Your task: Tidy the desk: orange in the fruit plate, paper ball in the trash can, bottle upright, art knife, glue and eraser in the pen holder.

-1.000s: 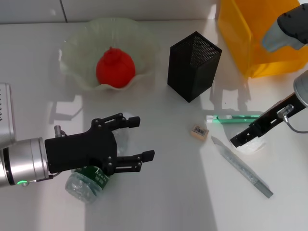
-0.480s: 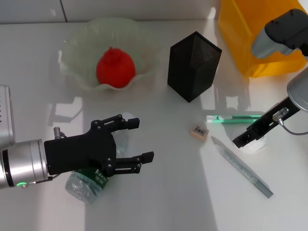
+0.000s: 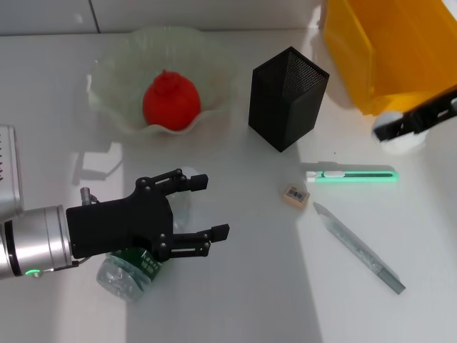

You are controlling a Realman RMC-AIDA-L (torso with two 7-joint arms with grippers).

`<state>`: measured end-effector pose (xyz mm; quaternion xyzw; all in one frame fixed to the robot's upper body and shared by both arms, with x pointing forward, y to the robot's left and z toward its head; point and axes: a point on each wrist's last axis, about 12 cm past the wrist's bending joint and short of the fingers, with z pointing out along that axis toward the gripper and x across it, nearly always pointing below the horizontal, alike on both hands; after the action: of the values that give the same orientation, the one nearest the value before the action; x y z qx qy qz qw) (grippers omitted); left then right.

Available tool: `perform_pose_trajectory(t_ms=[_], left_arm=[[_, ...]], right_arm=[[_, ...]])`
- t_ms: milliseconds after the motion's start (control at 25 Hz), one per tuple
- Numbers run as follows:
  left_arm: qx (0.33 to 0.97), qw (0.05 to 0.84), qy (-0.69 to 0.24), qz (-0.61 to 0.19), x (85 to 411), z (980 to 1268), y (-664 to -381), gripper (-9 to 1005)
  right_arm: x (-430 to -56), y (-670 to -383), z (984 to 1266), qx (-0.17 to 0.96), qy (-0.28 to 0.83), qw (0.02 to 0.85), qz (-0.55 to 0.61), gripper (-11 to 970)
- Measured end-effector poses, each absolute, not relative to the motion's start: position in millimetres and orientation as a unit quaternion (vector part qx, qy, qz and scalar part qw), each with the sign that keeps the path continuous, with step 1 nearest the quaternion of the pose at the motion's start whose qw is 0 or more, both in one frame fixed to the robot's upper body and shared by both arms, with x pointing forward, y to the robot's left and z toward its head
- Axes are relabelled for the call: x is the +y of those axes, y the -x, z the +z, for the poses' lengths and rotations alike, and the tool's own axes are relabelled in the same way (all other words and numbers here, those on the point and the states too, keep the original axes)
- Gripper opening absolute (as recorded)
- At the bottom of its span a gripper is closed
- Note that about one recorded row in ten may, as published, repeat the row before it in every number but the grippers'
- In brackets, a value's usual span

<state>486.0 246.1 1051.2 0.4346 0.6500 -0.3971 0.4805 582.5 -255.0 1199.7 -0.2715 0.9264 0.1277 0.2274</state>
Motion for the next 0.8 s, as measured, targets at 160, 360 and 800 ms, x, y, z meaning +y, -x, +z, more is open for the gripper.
perform_pose_trajectory(t_ms=[160, 360, 800], left_arm=[[0.648, 0.482, -0.437, -0.396, 245.6, 1051.7, -486.8, 863], [0.646, 0.481, -0.440, -0.397, 243.3, 1051.7, -487.0, 864], [0.645, 0.479, -0.442, -0.399, 242.0, 1051.2, -486.4, 864]], right_arm=[[-275.5, -589.6, 1226.5, 0.915, 0.230, 0.313, 0.103, 556], [-289.2, -609.4, 1236.5, 0.898, 0.193, 0.390, 0.069, 555], [-277.3, -656.2, 1197.6, 0.880, 0.209, 0.425, 0.042, 635]])
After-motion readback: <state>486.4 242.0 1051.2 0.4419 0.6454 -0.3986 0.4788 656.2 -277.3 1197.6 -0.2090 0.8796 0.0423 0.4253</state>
